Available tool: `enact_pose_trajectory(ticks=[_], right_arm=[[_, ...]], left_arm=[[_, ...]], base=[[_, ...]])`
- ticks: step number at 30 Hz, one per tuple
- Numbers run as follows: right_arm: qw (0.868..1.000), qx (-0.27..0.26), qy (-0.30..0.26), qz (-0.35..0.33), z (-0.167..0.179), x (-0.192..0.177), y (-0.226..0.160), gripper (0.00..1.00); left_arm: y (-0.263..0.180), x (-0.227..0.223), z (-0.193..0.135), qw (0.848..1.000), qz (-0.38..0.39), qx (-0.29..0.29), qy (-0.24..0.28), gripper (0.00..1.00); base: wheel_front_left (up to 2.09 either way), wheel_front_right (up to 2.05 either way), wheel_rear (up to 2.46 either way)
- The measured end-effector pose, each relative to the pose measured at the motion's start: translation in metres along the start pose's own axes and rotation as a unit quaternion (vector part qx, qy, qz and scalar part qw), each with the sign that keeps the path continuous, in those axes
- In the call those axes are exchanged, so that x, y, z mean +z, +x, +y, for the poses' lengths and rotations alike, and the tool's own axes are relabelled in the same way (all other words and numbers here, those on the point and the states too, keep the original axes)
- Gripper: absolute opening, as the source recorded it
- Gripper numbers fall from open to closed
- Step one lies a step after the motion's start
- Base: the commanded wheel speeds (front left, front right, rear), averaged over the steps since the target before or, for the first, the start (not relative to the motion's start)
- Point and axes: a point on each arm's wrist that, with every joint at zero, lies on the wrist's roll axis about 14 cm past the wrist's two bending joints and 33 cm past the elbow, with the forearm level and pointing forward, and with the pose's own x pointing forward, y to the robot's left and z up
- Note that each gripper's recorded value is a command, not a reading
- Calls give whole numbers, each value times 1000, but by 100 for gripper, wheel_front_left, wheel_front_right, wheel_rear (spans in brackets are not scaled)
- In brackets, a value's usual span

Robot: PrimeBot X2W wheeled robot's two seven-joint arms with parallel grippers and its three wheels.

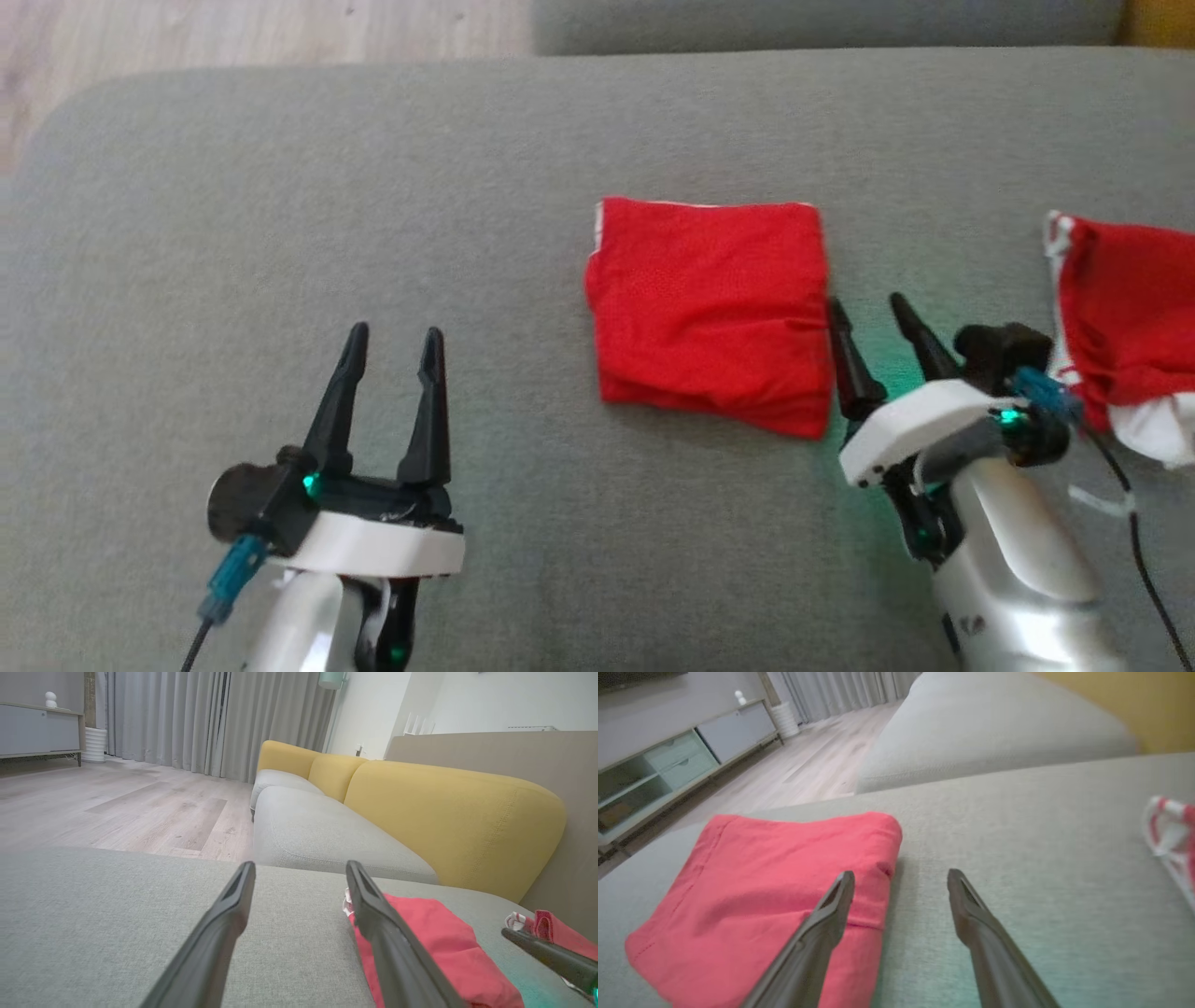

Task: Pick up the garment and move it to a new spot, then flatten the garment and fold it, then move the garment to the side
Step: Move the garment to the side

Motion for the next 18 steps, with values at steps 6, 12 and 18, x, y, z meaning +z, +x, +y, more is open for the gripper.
enact_pose_trajectory(ticks=[6, 12, 18], right_arm=[[994, 25, 16, 103, 18, -48, 20, 100], [991, 51, 3, 124, 34, -50, 38, 100], [991, 62, -20, 116, 38, -51, 36, 0]], left_arm=[[-3, -1, 15, 1000, 3, 23, 1, 100], [-9, -2, 25, 999, 7, 39, 4, 100], [-7, -1, 23, 999, 5, 35, 4, 100]], base=[[0, 0, 0], [0, 0, 0], [0, 0, 0]])
